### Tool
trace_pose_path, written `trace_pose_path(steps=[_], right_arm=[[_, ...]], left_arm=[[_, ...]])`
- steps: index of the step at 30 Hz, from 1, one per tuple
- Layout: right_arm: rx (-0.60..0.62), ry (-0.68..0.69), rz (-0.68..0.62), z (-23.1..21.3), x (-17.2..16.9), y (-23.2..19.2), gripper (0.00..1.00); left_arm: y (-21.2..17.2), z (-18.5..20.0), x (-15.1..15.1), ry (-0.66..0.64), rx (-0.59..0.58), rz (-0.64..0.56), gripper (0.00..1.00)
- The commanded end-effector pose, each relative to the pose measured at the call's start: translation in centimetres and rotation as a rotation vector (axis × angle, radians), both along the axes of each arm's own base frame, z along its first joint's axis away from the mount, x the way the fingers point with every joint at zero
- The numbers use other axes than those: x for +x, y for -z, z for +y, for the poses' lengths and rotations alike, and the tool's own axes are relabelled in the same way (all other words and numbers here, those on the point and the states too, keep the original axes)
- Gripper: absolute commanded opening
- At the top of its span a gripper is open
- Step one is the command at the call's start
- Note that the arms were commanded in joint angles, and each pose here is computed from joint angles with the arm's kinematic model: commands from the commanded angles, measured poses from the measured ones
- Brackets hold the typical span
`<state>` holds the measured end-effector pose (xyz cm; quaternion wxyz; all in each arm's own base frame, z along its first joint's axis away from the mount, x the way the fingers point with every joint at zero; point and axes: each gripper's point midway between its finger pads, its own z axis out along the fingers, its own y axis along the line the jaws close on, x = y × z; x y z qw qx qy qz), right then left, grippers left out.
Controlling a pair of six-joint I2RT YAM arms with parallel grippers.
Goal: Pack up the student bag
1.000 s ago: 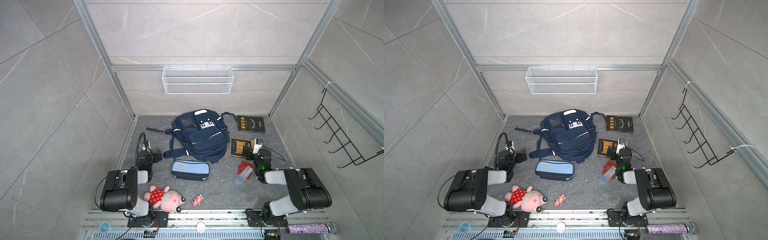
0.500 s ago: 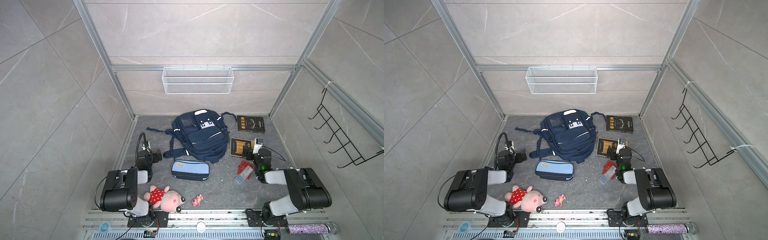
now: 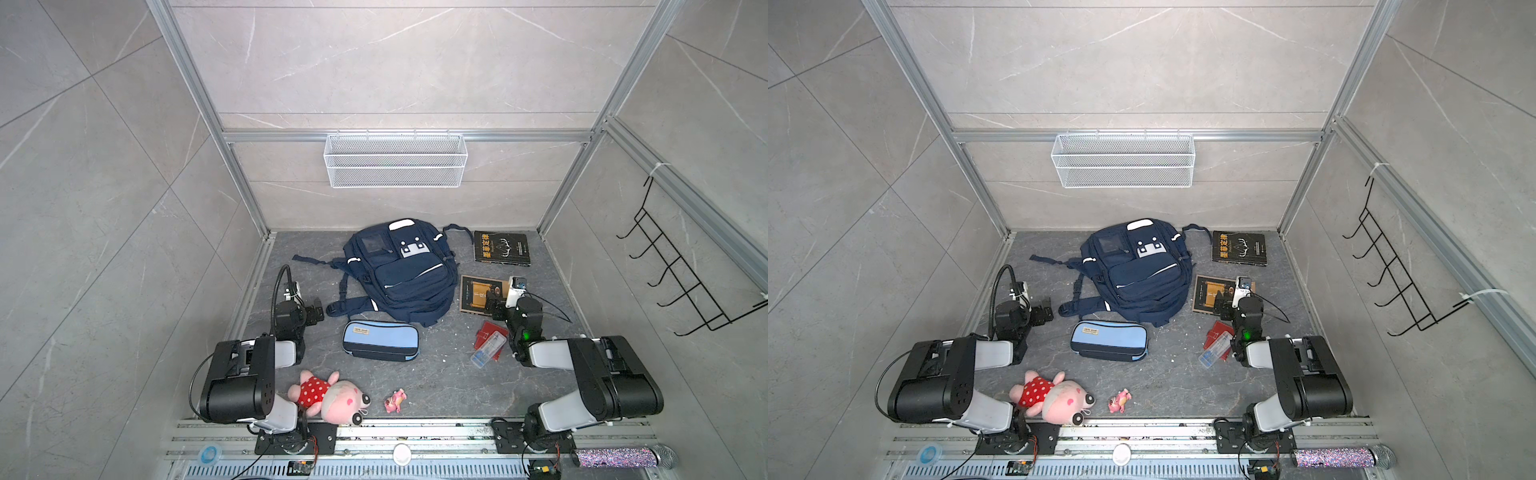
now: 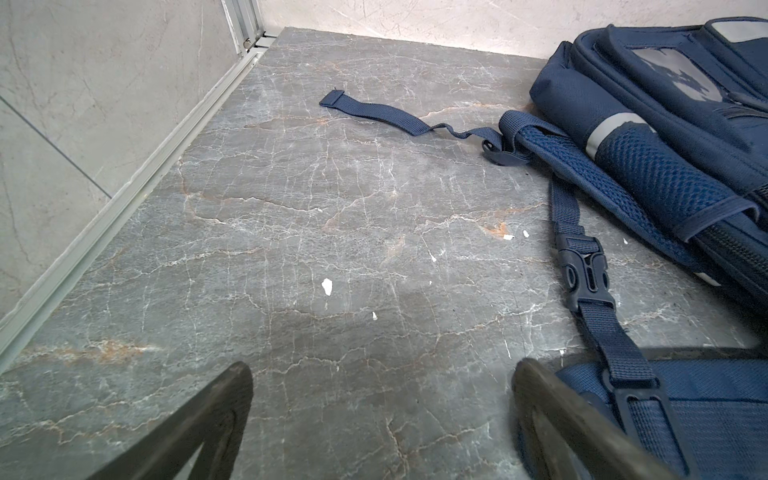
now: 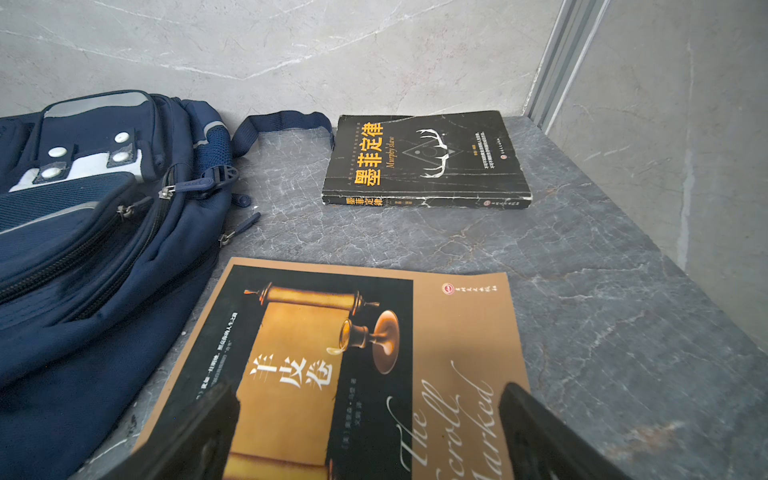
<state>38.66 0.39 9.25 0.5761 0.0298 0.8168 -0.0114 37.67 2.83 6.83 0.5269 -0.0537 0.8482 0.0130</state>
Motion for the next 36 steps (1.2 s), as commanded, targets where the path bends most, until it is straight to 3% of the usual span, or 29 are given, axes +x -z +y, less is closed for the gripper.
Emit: trace_pose_path(steps=[1,4,8,10,12,14,17,21,25,30,36], right_arm=[[-0.008,0.008,-0.014,-0.3,0.4,-0.6,1.0],[-0.012,0.084,0.012,-1.4,0.5,-1.6,1.0],[-0.01,0.153,0.038,-2.5,0.2,-4.0,1.0],[0.035,0.282,0.105,-4.1,-0.1,-5.1,1.0],[0.111,0.4,0.239,-4.9,-0.9,-5.1,1.0],[0.194,0.334,0.367,-2.8,0.2,-5.2,1.0],[0.266,0.263,0.467,0.5,1.2,-6.0,1.0],[0.291,0.202,0.425,4.1,1.8,-9.0,1.0],[0.34,0.119,0.44,7.0,1.9,-10.6,1.0],[0.357,-0.043,0.425,10.6,2.1,-12.7,1.0],[0.319,0.016,0.396,9.8,4.4,-14.9,1.0]], left_arm=[[-2.9,0.8,1.3,-0.029,0.026,-0.057,1.0],[-3.9,1.2,1.0,-0.064,0.006,0.031,1.0],[-6.6,0.6,-0.6,-0.075,-0.061,0.002,1.0],[-8.3,-0.7,-1.3,-0.029,-0.105,-0.013,1.0],[-9.9,-0.6,-2.1,-0.098,-0.167,-0.008,1.0],[-10.8,-0.3,-3.2,-0.184,-0.258,0.036,1.0],[-11.5,-1.8,-4.0,-0.161,-0.354,0.127,1.0],[-11.0,-3.6,-4.2,-0.135,-0.46,0.276,0.99],[-11.2,-6.9,-3.5,-0.007,-0.564,0.343,1.0],[-12.4,-10.0,-3.0,0.095,-0.532,0.41,1.0],[-12.4,-14.2,-1.3,0.164,-0.484,0.536,1.0]])
